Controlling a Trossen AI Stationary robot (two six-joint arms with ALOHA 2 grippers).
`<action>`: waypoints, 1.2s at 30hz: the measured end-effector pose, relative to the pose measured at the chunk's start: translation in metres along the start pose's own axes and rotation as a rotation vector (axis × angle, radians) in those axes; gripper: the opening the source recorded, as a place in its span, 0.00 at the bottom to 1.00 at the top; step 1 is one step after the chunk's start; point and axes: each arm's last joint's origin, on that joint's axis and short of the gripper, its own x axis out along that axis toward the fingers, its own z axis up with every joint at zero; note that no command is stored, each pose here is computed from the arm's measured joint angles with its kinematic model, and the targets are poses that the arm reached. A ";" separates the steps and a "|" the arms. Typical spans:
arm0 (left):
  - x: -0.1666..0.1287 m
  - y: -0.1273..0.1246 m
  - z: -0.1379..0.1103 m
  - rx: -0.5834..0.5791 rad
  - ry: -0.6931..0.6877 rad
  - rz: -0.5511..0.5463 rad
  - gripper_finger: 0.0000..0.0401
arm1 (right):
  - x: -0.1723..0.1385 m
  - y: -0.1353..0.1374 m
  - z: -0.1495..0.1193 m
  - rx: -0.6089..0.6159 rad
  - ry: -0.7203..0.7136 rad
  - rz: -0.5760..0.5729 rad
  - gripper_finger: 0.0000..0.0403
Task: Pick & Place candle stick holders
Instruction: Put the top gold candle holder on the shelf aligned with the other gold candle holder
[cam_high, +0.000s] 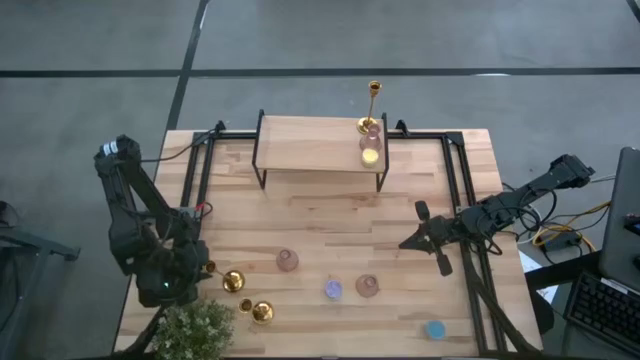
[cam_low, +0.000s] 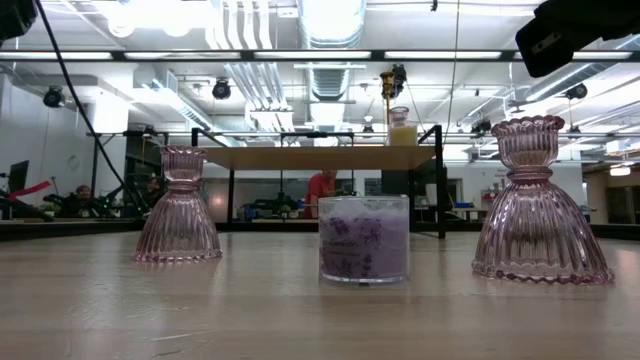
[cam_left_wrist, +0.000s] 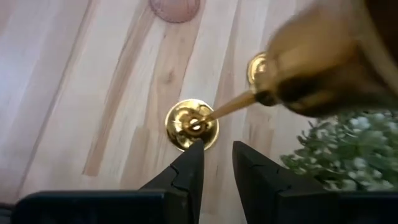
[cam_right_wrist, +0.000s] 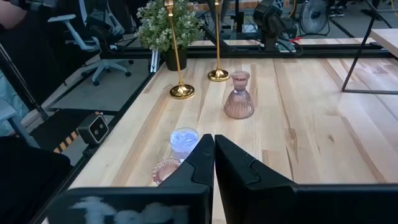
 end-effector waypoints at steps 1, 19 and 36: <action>0.001 0.000 0.000 0.001 -0.002 0.002 0.22 | 0.000 0.000 0.000 0.000 0.000 0.000 0.02; 0.011 -0.004 0.000 0.030 -0.159 -0.025 0.22 | 0.000 0.000 0.000 0.000 0.000 0.000 0.02; 0.010 -0.003 0.003 0.097 -0.264 0.014 0.06 | 0.000 0.000 0.000 0.000 0.000 0.000 0.02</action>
